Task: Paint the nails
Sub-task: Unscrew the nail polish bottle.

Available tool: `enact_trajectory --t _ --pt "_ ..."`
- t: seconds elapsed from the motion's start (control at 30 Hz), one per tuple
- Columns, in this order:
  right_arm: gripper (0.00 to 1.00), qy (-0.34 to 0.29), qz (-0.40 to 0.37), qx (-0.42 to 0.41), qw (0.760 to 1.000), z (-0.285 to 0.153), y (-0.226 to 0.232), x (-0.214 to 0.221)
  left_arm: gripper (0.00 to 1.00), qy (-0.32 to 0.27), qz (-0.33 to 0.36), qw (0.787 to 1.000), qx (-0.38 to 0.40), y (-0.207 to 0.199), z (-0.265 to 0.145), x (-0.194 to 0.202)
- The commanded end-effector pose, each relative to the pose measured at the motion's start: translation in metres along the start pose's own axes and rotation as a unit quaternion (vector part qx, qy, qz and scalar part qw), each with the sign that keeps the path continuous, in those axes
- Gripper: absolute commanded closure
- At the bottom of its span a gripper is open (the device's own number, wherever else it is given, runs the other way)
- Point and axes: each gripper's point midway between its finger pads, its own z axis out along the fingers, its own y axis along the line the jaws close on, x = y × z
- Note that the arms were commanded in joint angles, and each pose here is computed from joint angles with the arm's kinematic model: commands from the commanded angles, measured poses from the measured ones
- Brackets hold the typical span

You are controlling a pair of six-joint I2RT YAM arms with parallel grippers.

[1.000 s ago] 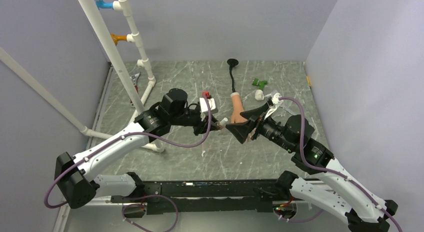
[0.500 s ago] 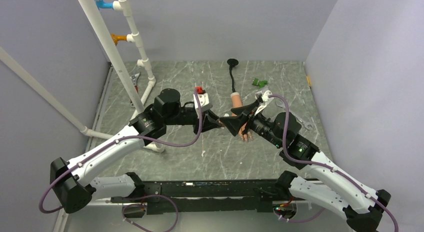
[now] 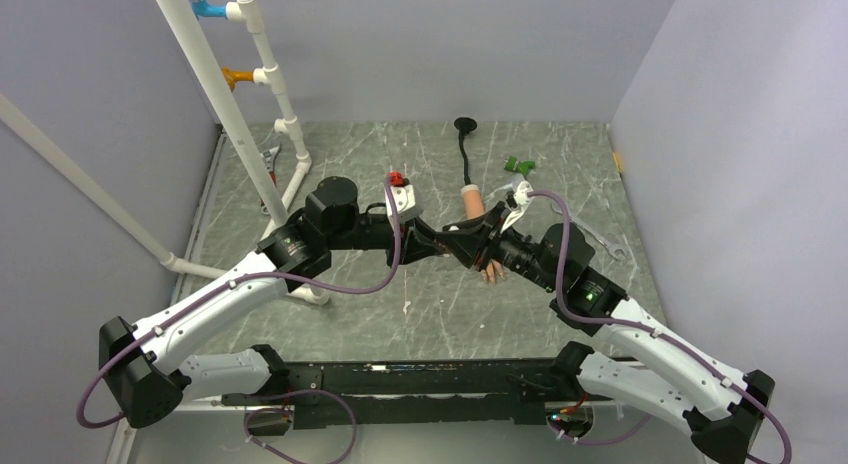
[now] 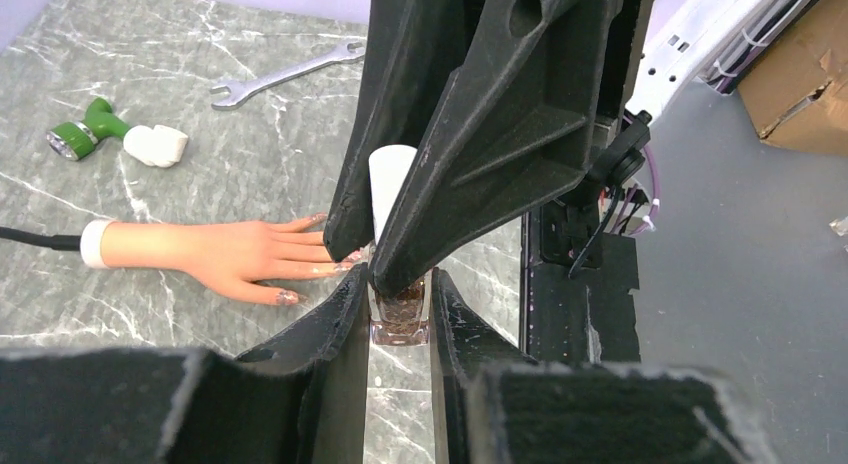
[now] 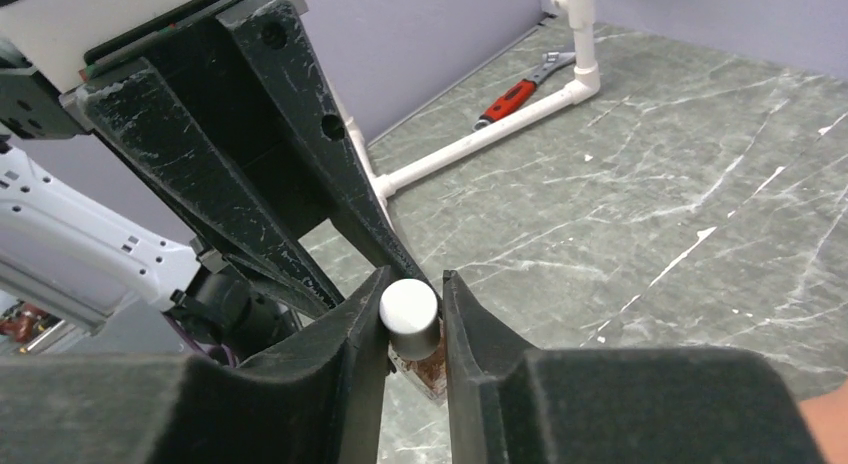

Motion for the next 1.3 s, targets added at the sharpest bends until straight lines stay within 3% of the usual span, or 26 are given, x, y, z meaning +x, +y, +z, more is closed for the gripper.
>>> enact_trajectory --t 0.0,0.6,0.7,0.83,0.9,1.03,1.27 --pt "0.76 -0.023 -0.011 -0.037 0.999 -0.001 0.014 -0.011 1.00 -0.031 0.001 0.999 0.011 -0.007 -0.004 -0.017" --pt "0.81 -0.018 -0.098 -0.147 0.984 -0.026 0.045 0.006 1.00 -0.041 0.021 0.987 0.154 -0.051 -0.015 -0.024" --pt "0.69 -0.020 -0.100 -0.137 0.985 -0.026 0.042 0.002 1.00 -0.038 0.029 0.987 0.152 -0.050 -0.014 -0.022" --pt "0.29 -0.038 -0.098 -0.106 0.989 -0.027 0.035 -0.010 1.00 -0.037 0.033 0.988 0.144 -0.046 -0.013 -0.022" --pt "0.16 -0.043 -0.097 -0.099 0.989 -0.026 0.034 -0.014 1.00 -0.037 0.032 0.989 0.142 -0.046 -0.013 -0.022" --pt "0.09 -0.028 -0.093 -0.108 0.989 -0.023 0.037 -0.012 1.00 -0.036 0.031 0.989 0.140 -0.045 -0.012 -0.022" --pt "0.06 -0.055 -0.073 -0.118 0.989 -0.029 0.046 -0.028 1.00 -0.037 0.023 0.995 0.094 -0.029 -0.010 -0.022"
